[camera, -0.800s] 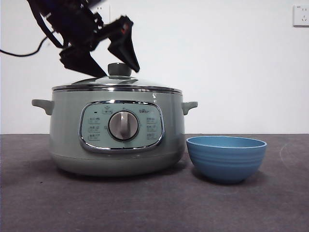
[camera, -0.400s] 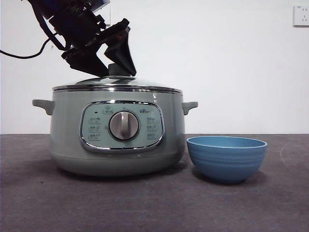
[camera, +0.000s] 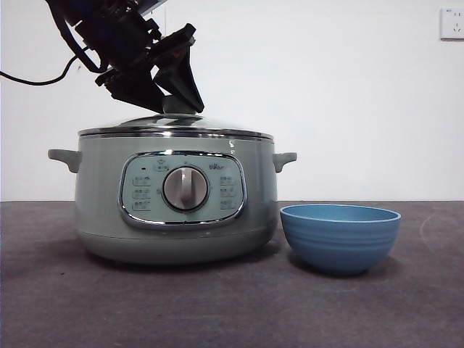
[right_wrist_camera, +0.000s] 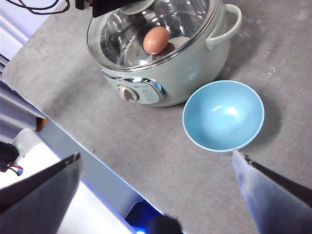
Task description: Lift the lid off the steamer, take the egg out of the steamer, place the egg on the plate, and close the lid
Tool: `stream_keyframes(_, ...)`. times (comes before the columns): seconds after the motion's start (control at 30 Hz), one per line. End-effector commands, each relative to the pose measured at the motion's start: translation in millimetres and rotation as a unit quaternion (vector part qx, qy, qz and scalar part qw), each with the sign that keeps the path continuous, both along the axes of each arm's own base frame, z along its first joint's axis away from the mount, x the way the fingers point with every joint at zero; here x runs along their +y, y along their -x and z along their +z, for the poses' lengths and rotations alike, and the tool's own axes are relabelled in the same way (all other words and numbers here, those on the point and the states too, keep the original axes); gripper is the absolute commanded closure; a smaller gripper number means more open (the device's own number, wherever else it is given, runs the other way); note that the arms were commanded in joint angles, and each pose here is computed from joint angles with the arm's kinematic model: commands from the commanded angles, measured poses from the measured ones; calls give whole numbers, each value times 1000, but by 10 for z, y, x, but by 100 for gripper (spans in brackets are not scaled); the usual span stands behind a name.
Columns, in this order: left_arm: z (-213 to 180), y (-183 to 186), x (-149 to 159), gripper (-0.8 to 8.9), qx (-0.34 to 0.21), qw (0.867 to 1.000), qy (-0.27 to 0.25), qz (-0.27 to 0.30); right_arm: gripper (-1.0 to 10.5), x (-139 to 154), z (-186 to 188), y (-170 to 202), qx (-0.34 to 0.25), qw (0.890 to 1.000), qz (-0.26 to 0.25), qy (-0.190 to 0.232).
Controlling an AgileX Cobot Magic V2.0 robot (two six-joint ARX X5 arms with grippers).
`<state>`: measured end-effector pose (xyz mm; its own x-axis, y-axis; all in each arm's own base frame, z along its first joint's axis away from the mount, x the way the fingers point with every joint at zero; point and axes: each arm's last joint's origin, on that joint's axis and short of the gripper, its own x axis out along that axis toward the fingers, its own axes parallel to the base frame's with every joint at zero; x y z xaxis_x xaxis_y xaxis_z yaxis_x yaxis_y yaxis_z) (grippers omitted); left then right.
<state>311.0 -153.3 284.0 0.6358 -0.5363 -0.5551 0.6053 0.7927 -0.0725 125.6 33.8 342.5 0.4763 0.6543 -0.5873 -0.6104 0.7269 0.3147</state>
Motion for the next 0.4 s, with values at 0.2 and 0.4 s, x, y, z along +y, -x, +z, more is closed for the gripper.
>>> stream_keyframes(0.2,177,110,55,822,-21,1000,13,3,380,3,22,2,-4,1000,-1,-2)
stream_keyframes(0.4,331,169,83,822,-46,999,25,3,380,3,20,2,-3,1000,-1,-2)
